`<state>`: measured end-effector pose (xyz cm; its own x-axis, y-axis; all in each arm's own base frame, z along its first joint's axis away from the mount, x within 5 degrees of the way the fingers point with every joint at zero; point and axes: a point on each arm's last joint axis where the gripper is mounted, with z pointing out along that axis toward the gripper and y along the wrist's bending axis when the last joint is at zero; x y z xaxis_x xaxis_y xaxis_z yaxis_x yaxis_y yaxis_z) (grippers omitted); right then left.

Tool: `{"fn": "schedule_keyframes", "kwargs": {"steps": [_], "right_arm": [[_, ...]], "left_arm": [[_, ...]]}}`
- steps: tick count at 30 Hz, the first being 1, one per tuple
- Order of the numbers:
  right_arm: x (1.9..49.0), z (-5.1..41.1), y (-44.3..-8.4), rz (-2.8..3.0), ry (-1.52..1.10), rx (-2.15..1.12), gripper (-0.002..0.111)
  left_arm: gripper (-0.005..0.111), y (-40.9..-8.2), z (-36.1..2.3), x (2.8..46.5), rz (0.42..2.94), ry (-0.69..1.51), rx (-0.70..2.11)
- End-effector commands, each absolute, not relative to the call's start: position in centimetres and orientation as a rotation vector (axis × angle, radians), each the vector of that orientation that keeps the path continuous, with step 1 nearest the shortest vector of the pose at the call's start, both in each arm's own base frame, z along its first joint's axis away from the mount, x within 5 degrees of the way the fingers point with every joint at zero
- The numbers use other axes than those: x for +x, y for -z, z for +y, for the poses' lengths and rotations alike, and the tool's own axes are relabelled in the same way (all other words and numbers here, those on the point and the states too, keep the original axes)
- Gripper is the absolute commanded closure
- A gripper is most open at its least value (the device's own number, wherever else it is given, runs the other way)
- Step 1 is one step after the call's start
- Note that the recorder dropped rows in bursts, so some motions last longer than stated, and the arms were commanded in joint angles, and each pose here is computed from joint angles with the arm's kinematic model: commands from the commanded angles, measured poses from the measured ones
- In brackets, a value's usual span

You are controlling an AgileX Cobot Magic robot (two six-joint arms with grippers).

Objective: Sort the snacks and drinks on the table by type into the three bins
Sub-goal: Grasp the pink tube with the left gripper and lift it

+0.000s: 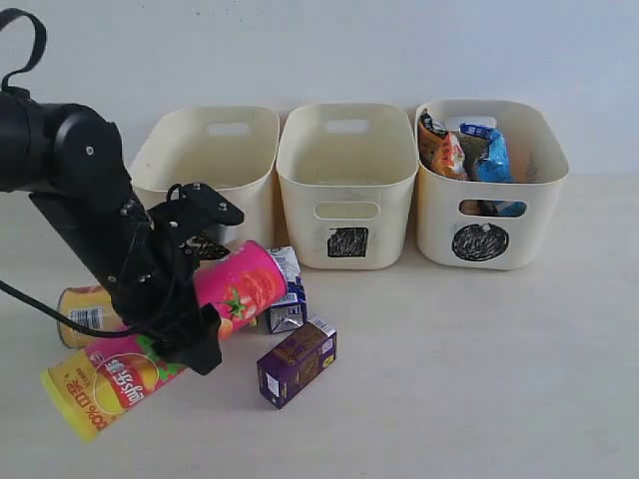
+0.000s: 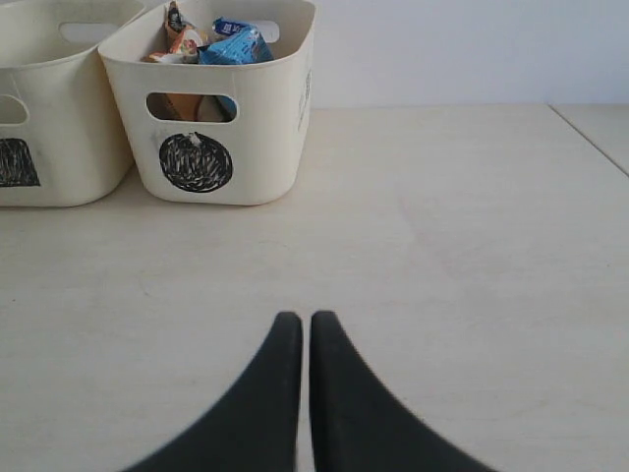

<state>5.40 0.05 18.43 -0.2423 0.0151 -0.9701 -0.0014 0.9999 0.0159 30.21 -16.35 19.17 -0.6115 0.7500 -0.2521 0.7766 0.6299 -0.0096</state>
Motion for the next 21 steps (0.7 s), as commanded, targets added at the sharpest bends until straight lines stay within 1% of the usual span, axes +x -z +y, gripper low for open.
{"fn": "schedule_keyframes", "kwargs": {"steps": [1, 4, 7, 9, 14, 17, 21], "right_arm": [[5.4, 0.0, -18.4, 1.805, -0.016, 0.012, 0.108], [5.4, 0.0, -18.4, 1.805, -0.016, 0.012, 0.108], [5.4, 0.0, -18.4, 1.805, -0.016, 0.012, 0.108], [5.4, 0.0, -18.4, 1.805, -0.016, 0.012, 0.108], [5.4, 0.0, -18.4, 1.805, -0.016, 0.012, 0.108], [5.4, 0.0, -18.4, 1.805, -0.016, 0.012, 0.108], [5.4, 0.0, -18.4, 1.805, -0.016, 0.012, 0.108]], "left_arm": [[0.103, -21.4, -16.3, 29.7, 2.576, 0.179, 1.241], [0.103, -22.4, -16.1, 29.4, 2.543, 0.175, 1.239], [0.103, -22.7, -15.9, 29.4, 2.54, 0.181, 1.23], [0.103, -22.0, -15.7, 29.2, 2.567, 0.201, 1.215], [0.103, -18.5, -15.1, 28.7, 2.605, 0.181, 1.195], [0.103, -17.6, -15.1, 28.6, 2.59, 0.183, 1.158], [0.103, -17.5, -15.0, 28.7, 2.575, 0.177, 1.14]]}}
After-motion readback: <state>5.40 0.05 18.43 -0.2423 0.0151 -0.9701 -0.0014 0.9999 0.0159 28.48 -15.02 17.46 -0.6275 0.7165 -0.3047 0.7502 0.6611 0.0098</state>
